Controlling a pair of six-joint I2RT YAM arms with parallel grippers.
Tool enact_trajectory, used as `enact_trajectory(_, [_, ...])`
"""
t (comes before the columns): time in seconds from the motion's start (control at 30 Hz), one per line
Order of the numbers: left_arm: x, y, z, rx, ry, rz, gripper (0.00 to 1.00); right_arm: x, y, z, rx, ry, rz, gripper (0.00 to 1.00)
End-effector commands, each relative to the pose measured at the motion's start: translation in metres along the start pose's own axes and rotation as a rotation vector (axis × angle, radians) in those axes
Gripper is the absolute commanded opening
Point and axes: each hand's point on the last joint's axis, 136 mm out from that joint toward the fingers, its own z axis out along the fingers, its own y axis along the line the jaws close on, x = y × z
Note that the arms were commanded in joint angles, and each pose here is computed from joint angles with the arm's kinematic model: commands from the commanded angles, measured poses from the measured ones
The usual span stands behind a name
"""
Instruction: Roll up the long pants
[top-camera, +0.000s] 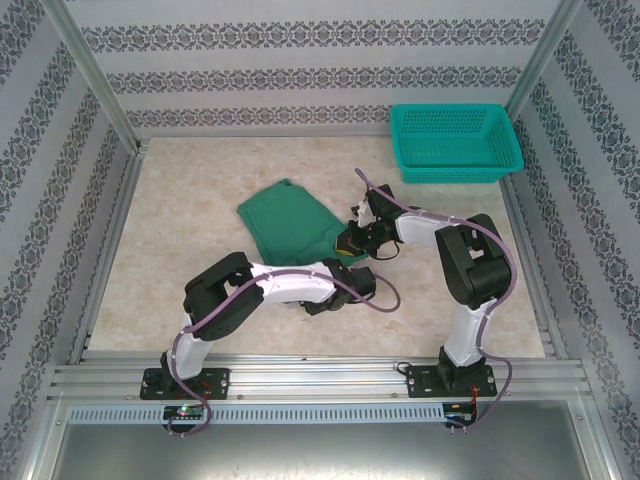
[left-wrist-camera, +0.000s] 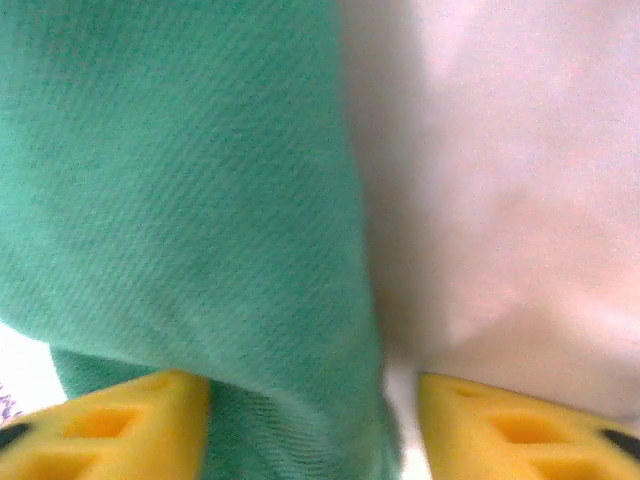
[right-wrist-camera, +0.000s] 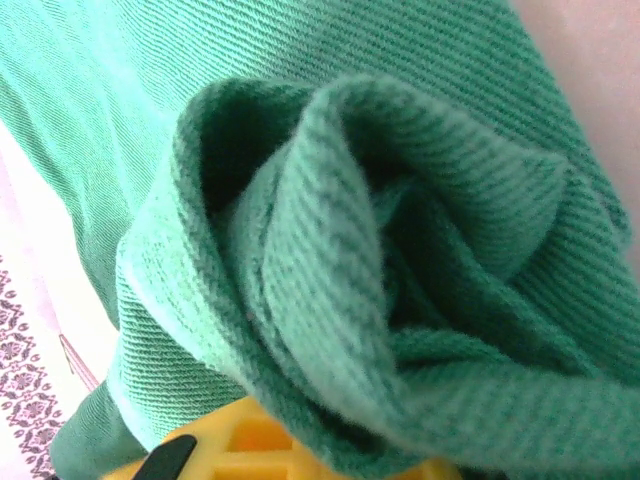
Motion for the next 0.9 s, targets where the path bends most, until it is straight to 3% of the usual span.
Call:
enact_trajectory(0.0, [-0.019, 0.014, -0.018, -0.117, -0.14, -0.056, 0.66, 0.033, -0.05, 0.007, 0.161, 0.093, 0.122, 0.0])
enact_trajectory(0.1, [-0.027, 0.02, -0.021, -0.203, -0.193, -0.032, 0.72, 0.033, -0.05, 0.006, 0.165, 0.093, 0.116, 0.0])
enact_trajectory(0.23, [-0.03, 0.018, 0.001, -0.214, -0.132, 0.0, 0.81, 0.032, -0.048, 0.007, 0.157, 0.091, 0.113, 0.0])
enact_trajectory(0.37, [-0.03, 0.031, 0.023, -0.191, -0.068, -0.064, 0.87, 0.031, -0.045, 0.009, 0.151, 0.092, 0.108, 0.0])
enact_trajectory(0.6, [0.001, 0.051, 0.061, -0.005, 0.091, -0.21, 0.87, 0.029, -0.044, 0.004, 0.153, 0.083, 0.103, 0.0])
enact_trajectory(0.77, [0.024, 0.069, 0.083, 0.036, 0.195, -0.247, 0.85, 0.026, -0.043, 0.002, 0.147, 0.065, 0.111, 0.0])
enact_trajectory(0.8, [0.027, 0.069, 0.087, 0.054, 0.204, -0.247, 0.84, 0.026, -0.042, 0.003, 0.146, 0.065, 0.109, 0.0])
enact_trajectory(0.87, [0.031, 0.064, 0.094, 0.105, 0.22, -0.25, 0.69, 0.027, -0.042, 0.002, 0.149, 0.065, 0.113, 0.0])
